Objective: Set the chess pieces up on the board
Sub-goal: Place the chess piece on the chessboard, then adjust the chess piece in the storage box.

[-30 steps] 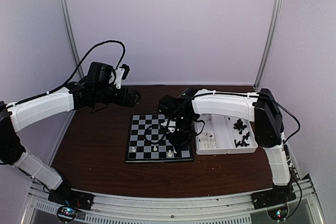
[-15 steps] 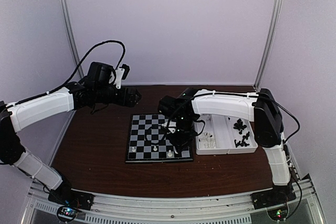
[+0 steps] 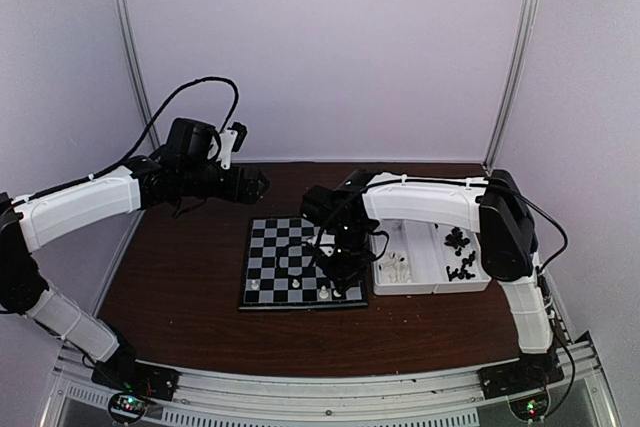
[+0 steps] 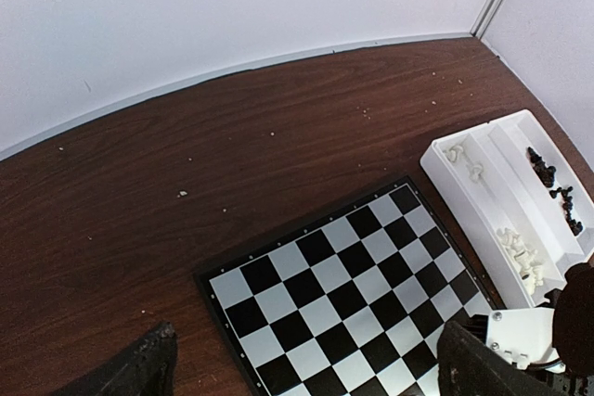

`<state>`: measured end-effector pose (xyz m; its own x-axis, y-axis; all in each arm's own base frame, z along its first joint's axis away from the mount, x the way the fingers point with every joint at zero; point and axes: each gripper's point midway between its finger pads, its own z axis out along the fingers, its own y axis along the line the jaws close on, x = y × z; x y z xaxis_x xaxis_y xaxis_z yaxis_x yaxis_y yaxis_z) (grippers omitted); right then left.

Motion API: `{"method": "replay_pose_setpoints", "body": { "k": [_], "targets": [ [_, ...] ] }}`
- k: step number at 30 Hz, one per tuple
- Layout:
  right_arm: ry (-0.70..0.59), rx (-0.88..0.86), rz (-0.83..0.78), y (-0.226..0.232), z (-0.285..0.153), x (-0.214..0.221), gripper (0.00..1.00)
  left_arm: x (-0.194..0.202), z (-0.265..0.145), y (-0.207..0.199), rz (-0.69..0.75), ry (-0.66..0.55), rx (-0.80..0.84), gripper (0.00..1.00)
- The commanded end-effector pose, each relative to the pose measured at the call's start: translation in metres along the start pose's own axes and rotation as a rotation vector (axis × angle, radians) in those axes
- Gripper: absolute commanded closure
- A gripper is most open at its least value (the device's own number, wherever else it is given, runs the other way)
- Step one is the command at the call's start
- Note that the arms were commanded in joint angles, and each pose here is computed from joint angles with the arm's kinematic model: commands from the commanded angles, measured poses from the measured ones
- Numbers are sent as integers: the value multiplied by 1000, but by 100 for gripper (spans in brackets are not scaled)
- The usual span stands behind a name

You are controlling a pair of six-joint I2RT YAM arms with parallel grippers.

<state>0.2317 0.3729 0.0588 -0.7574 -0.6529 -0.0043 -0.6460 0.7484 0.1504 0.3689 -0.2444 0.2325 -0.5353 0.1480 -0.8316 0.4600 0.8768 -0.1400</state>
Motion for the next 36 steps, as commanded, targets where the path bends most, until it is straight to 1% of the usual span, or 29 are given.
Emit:
{"method": "replay_pose_setpoints", "body": {
  "k": [1, 5, 6, 7, 9, 10, 12, 14, 15, 17, 20, 24, 28, 30, 33, 36],
  "targets": [
    [17, 25, -11, -2, 8, 2, 85, -6, -4, -1, 15, -30, 5, 2],
    [17, 29, -13, -3, 6, 3, 82, -6, -4, -1, 16, -30, 6, 2],
    [17, 31, -14, -3, 5, 3, 79, -6, -4, -1, 15, -29, 7, 2],
    [14, 34, -14, -4, 4, 3, 78, -7, -4, -1, 15, -30, 7, 2],
    [-14, 44, -11, -5, -4, 0, 75, -7, -4, -2, 15, -32, 8, 2],
    [-35, 46, -12, -4, -10, -2, 72, -8, -4, -2, 15, -34, 10, 2],
    [-97, 52, -14, -4, -28, -9, 58, -10, -5, -3, 17, -38, 12, 2],
    [-169, 49, -11, -5, -47, -16, 50, -12, -7, -3, 21, -42, 15, 2],
    [-204, 42, -4, -7, -56, -19, 49, -13, -8, -4, 24, -43, 17, 2],
    [-252, 33, 23, -14, -68, -21, 49, -15, -10, -4, 29, -47, 16, 2],
    [-305, 28, 64, -30, -84, -23, 53, -16, -11, -3, 37, -47, 10, 2],
    [-315, 75, 115, -66, -93, -16, 57, -15, -12, 2, 43, -43, -20, 2],
    [-298, 133, 159, -112, -86, -5, 61, -17, -16, 17, 13, -60, -102, 2],
    [-301, 173, 140, -130, -82, -2, 61, -17, -18, 24, -14, -73, -141, 2],
    [-296, 258, 111, -149, -73, -2, 61, -17, -17, 23, -11, -82, -134, 2],
    [-261, 273, 120, -164, -56, -3, 63, -15, -15, 21, -8, -63, -124, 2]
  ]
}}
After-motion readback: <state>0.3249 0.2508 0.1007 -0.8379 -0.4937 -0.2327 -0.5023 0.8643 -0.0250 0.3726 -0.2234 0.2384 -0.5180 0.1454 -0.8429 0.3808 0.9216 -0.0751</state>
